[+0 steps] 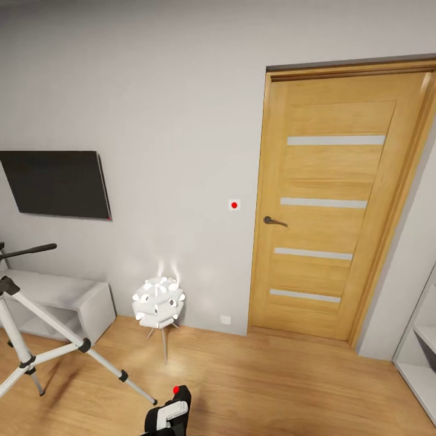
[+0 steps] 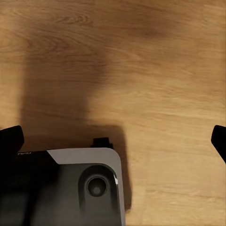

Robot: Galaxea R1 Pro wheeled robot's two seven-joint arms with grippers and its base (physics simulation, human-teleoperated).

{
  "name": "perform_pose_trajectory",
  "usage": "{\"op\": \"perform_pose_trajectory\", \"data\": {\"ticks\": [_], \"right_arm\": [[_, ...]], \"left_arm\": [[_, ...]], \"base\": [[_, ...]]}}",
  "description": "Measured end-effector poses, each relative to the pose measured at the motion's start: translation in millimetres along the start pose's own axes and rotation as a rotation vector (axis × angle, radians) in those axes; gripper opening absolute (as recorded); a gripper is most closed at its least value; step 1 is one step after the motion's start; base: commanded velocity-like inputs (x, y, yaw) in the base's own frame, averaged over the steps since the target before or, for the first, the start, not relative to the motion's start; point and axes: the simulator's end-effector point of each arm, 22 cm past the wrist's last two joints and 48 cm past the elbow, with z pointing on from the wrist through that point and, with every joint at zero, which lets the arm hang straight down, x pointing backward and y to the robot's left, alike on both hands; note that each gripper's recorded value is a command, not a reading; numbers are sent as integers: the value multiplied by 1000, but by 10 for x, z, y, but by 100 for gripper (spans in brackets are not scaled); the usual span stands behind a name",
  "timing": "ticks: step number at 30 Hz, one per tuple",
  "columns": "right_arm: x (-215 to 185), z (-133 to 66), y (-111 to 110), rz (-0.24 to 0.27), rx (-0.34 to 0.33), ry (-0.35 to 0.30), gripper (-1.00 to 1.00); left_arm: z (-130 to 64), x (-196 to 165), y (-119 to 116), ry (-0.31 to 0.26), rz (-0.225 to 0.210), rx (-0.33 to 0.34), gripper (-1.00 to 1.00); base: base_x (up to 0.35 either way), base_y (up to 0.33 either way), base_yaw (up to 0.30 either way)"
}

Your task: Attach the digital camera to the camera tripod in the bedroom.

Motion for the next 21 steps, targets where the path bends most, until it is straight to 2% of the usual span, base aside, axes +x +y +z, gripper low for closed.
{"op": "perform_pose_trajectory", "data": {"ticks": [5, 11, 21], "right_arm": [[4, -2, 13, 3, 0, 1, 100], [5, -4, 25, 8, 1, 0, 100], [-6, 0, -16, 12, 7, -2, 100]], "left_arm": [[-1, -5, -3, -2, 1, 1, -100], [-3, -11, -2, -3, 2, 1, -100], [0, -7, -2, -2, 1, 1, -100]], "base": [[23, -6, 0], [195, -106, 29], [82, -47, 226]]}}
